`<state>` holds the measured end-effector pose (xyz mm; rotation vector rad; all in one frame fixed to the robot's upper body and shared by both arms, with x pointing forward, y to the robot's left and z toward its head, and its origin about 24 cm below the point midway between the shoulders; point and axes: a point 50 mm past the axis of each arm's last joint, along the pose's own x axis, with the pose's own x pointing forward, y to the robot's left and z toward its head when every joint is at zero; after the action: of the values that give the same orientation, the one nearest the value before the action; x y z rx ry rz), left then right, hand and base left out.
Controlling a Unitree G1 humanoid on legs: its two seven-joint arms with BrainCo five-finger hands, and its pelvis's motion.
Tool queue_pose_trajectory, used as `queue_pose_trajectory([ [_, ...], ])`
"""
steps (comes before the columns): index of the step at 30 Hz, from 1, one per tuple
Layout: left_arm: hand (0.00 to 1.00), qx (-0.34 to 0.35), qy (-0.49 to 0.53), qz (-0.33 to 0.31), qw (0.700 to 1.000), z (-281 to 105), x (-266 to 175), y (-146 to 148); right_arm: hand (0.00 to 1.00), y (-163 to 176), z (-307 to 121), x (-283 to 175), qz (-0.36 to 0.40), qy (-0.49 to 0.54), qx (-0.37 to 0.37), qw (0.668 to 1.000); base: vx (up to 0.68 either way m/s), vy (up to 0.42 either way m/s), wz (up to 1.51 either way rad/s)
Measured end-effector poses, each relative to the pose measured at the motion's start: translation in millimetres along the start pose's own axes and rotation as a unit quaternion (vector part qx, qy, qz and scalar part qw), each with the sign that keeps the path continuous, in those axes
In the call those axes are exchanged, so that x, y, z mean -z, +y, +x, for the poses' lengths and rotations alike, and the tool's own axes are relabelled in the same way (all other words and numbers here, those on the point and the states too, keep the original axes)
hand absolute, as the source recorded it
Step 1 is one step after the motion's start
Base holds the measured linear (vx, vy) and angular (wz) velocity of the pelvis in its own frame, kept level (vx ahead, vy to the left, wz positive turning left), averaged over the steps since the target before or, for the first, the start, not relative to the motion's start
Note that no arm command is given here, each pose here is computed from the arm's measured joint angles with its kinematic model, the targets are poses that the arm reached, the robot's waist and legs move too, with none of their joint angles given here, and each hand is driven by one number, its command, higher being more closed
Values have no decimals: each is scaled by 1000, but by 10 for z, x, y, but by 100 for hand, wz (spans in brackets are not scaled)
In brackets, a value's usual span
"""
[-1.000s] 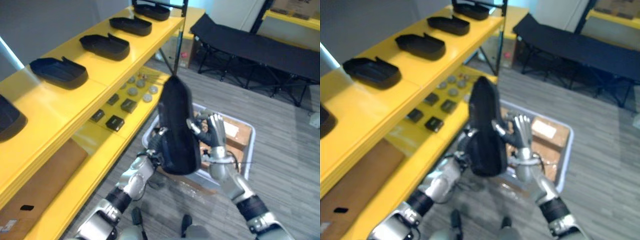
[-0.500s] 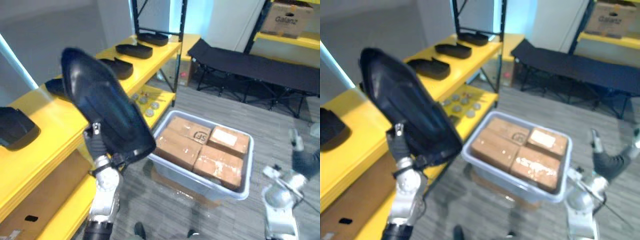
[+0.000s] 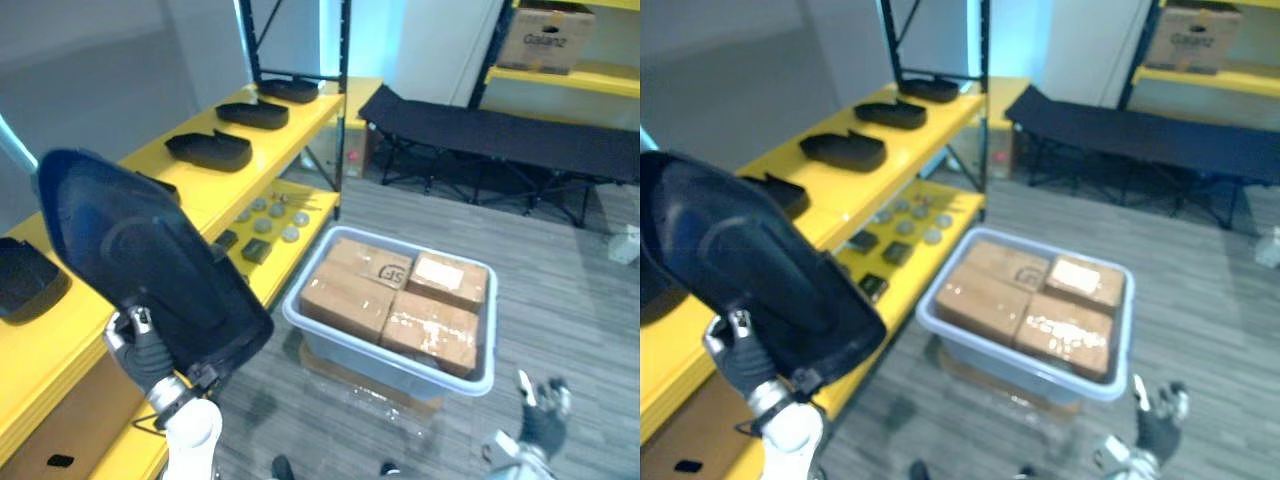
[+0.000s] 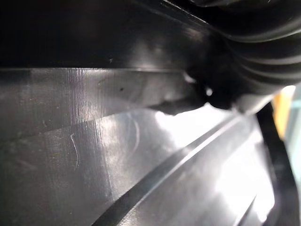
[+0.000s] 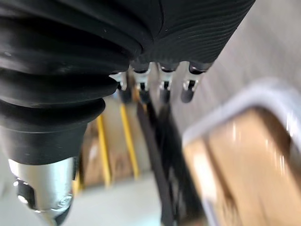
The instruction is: Walk over and take plastic housings, then place them on the shelf
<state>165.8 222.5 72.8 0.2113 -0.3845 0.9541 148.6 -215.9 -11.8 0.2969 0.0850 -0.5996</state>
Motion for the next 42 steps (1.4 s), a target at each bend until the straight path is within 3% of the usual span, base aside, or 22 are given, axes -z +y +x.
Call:
queue_pose_trajectory([
  [5,100,-96,-58,23,993,213,-213,381,0,631,197,55,-41,7,-147,988,62,10,85],
  [10,100,-138,-73,63,986,235,-264,694,0,1160,210,54,-94,-15,-250,963,47,-8,78],
  [14,100,-154,-80,72,982,250,-272,806,0,1513,154,-19,-83,-28,-320,943,25,-10,38],
  [19,100,-132,-76,87,985,253,-258,796,0,1539,122,99,-99,12,-361,927,12,-1,-17],
  [25,100,-106,-108,42,988,450,-317,535,0,1475,79,153,-126,35,-380,916,-63,-8,25],
  [33,100,-4,-115,24,993,491,-366,257,0,1255,234,-88,-98,-25,-330,938,-16,44,22],
  [36,100,67,-144,8,987,567,-437,27,0,1075,244,-235,-92,-87,-305,944,68,22,90],
  [42,100,105,-178,6,978,661,-515,-25,0,1051,317,-588,-72,-190,-353,913,100,-41,47],
])
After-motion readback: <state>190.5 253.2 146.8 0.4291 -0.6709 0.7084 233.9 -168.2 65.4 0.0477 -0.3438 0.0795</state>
